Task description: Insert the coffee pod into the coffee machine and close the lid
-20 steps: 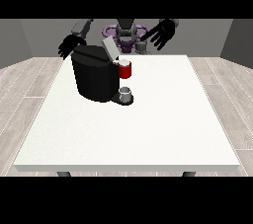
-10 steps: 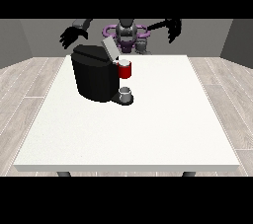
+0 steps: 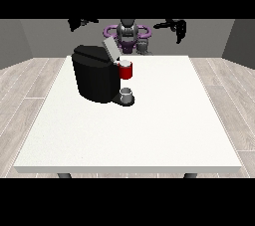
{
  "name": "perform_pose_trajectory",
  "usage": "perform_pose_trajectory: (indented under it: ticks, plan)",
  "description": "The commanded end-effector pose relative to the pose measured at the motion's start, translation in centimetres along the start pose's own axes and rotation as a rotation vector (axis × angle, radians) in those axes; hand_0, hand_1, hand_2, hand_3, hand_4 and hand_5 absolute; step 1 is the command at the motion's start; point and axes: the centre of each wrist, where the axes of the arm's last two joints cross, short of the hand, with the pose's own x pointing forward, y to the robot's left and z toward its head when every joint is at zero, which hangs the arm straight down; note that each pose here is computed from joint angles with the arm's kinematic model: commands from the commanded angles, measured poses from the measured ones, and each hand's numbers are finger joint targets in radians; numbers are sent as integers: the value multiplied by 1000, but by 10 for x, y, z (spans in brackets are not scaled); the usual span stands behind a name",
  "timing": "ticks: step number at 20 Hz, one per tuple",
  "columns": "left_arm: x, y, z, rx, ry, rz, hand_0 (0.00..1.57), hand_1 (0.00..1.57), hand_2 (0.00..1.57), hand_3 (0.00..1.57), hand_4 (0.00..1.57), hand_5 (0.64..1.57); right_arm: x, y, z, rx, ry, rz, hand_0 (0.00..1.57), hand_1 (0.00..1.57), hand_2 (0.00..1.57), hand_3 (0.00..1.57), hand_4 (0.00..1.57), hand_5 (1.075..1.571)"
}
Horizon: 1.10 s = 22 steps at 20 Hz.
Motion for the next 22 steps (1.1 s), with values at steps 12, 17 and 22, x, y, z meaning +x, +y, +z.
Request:
perform_pose_trajectory:
  ticks: [12,17,22]
  plan:
    - [5,-2,29,-13,-92,81,0,0,0,0,0,1571,58,42,-38,153,-156,78,0,0,0,0,215,1571]
    - [7,-10,43,25,-101,124,0,0,0,0,0,1571,43,40,-34,204,-145,32,0,0,0,0,0,1571]
    - [25,-15,50,22,-125,82,0,0,0,0,0,1571,61,26,-61,220,-149,18,0,0,0,0,0,1571]
